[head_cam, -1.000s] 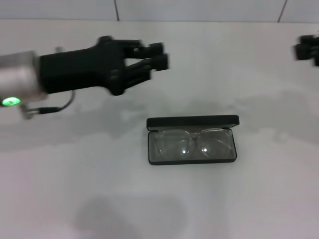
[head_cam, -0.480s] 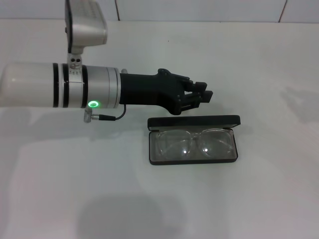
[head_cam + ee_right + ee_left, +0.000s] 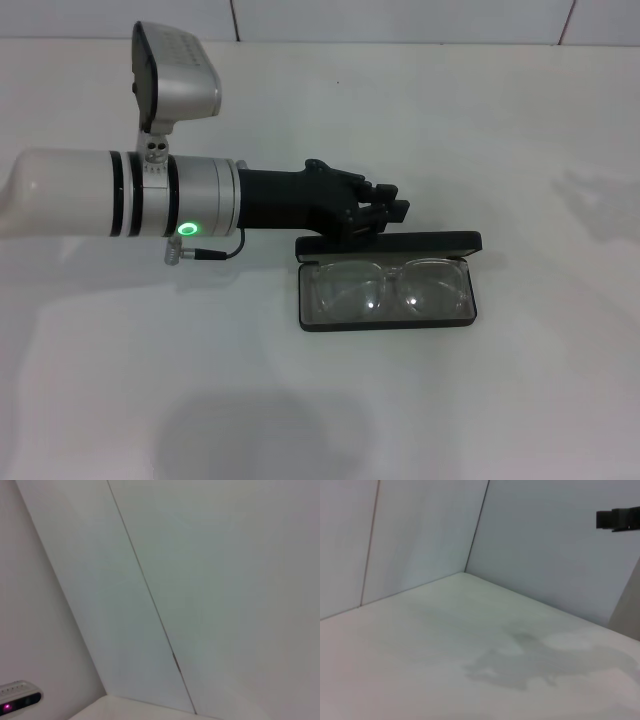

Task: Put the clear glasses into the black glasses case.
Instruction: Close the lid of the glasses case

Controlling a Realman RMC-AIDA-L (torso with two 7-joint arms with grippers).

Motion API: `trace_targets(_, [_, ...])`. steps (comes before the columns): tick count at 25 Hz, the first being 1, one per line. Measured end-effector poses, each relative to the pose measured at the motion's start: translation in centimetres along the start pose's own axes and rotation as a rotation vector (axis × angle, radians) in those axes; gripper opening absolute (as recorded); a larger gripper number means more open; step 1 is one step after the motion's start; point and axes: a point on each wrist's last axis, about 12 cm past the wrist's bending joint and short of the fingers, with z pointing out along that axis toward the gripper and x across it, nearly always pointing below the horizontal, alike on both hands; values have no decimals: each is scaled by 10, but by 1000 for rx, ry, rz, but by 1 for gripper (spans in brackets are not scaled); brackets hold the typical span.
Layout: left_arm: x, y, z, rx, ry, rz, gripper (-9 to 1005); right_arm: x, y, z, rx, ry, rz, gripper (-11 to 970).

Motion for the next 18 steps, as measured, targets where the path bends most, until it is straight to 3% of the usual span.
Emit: trace_targets(18, [11, -4, 4, 22, 39, -1, 234, 2, -7, 12, -8, -15, 30, 177])
